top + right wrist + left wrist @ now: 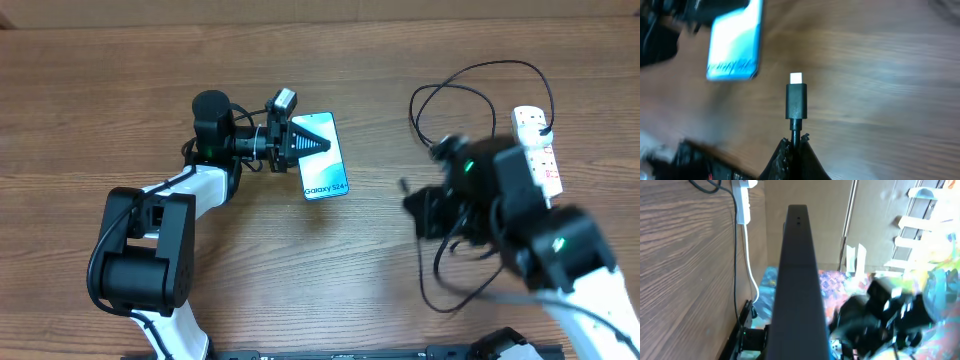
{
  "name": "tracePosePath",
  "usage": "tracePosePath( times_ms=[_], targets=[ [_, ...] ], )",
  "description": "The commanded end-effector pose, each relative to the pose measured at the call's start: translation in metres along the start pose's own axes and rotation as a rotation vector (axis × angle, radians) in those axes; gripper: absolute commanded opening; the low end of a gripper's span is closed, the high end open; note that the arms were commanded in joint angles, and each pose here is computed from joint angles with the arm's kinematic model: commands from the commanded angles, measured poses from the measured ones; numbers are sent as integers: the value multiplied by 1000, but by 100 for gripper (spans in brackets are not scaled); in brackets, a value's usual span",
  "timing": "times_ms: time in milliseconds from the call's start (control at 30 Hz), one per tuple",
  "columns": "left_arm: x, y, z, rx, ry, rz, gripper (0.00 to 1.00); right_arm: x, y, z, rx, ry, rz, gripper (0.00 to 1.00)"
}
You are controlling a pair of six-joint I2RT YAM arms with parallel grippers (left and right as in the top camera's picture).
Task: Plug charger to phone and switch on socket
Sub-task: 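Bring the cable plug with the right gripper below the phone's bottom port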
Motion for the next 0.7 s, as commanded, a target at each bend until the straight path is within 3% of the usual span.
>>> tracePosePath(
  times_ms=[0,267,467,667],
  targets=[
    [-8,2,-1,15,-3,95,4,10,-21,14,0,22,-21,4],
    [-8,3,-1,5,-3,96,4,31,-51,58,42,91,-94,4],
    [-8,7,-1,-54,0,179,4,43,-54,63,-47,-43,-121,4],
    [-8,9,-1,-80,0,163,4,54,-47,66,-102,4,-113,4]
  ],
)
Point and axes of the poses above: each gripper's point midway between its finger pads, its own z axis out along the fingers, its own x axis along the line the jaws close on, y = z × x, the point moved 10 cm from there along -z, back along the fingers, and after that the axes turned 6 degrees about -z, right-handed, at the moved point
